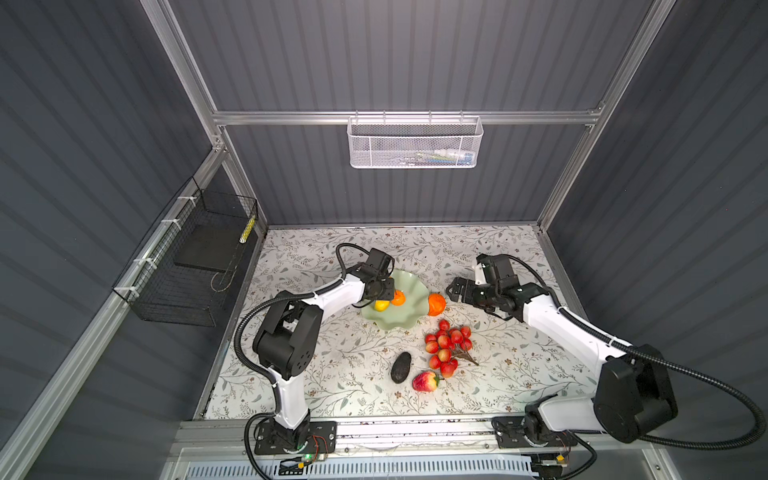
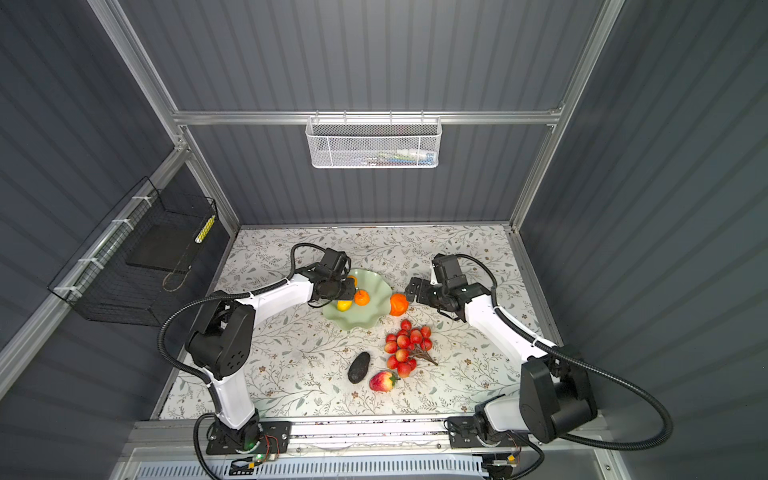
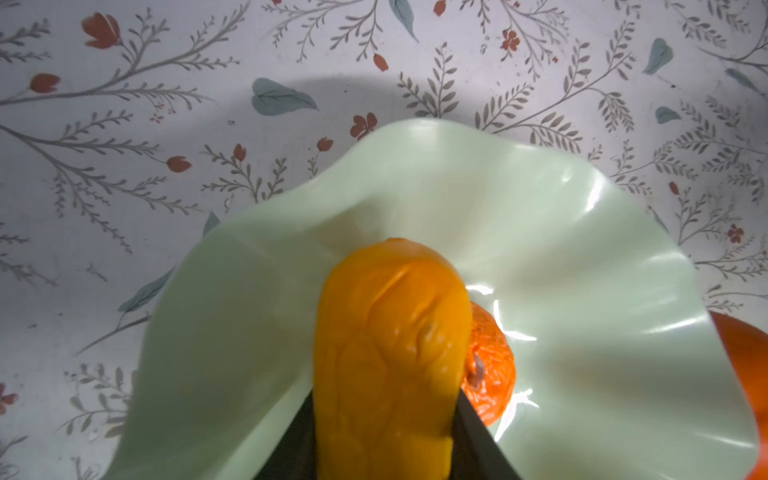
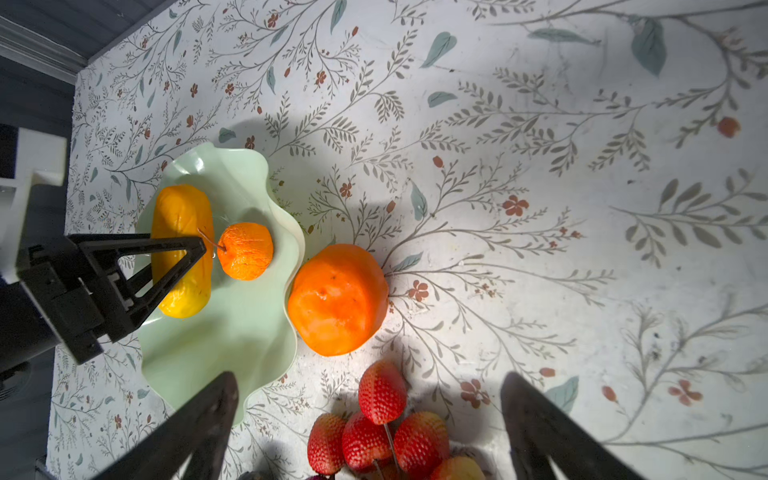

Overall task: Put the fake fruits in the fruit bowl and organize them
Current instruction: 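Place the yellow squash in the bowl with the left gripper, then grasp the large orange persimmon beside the bowl with the right gripper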

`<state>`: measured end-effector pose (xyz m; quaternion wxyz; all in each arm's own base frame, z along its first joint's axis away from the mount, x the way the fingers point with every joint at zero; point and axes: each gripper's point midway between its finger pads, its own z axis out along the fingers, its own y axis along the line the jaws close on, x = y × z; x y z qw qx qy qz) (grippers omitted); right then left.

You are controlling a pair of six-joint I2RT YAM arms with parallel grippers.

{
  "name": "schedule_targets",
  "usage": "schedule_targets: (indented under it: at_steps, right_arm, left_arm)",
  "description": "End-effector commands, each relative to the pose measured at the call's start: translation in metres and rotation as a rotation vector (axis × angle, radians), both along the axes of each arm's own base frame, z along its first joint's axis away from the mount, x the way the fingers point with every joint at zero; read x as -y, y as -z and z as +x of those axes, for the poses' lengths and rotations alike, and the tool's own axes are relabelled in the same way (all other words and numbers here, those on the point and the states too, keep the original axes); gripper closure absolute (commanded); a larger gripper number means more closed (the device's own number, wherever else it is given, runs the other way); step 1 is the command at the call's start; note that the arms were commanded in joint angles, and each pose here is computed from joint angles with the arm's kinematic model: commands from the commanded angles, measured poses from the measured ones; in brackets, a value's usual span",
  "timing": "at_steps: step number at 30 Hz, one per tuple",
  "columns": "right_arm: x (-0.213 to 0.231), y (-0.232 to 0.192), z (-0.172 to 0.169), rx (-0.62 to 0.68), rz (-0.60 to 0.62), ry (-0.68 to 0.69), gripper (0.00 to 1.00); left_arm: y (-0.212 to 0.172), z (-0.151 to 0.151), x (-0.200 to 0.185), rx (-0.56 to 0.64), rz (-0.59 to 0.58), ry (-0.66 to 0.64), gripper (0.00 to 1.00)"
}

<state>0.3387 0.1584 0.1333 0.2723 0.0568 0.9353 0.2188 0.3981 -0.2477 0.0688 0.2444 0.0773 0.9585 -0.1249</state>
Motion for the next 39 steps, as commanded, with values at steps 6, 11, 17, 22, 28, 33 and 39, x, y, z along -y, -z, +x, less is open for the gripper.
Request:
schedule_targets:
  at_steps: [6, 11, 17, 22, 28, 33, 39]
  right_arm:
    - [-0.015, 0.023, 0.002, -0.085, 0.105, 0.025, 0.07]
    - [-0.019, 0.039, 0.008, -0.128, 0.126, 0.059, 0.07]
    - [-0.031, 0.048, 0.018, -0.166, 0.197, 0.079, 0.09]
    - [-0.039, 0.055, 0.023, -0.187, 0.237, 0.098, 0.12]
    - [-0.054, 0.06, 0.025, -0.211, 0.292, 0.082, 0.19]
    - [-0.062, 0.061, 0.026, -0.211, 0.304, 0.074, 0.18]
    - [-0.067, 0.067, 0.029, -0.226, 0.303, 0.08, 0.26]
  left_arm:
    - [-0.009, 0.008, 0.011, 0.01, -0.027, 0.011, 0.39]
    - [-0.04, 0.012, 0.012, 0.08, -0.065, 0.006, 0.26]
    - [-0.096, 0.016, -0.002, 0.228, -0.082, -0.037, 0.19]
    - [-0.137, 0.005, -0.027, 0.346, -0.078, -0.102, 0.13]
    - [-0.17, -0.016, -0.064, 0.455, -0.068, -0.19, 0.09]
    - [-0.177, -0.037, -0.089, 0.484, -0.049, -0.243, 0.06]
    - [-0.177, -0.053, -0.107, 0.491, -0.022, -0.279, 0.03]
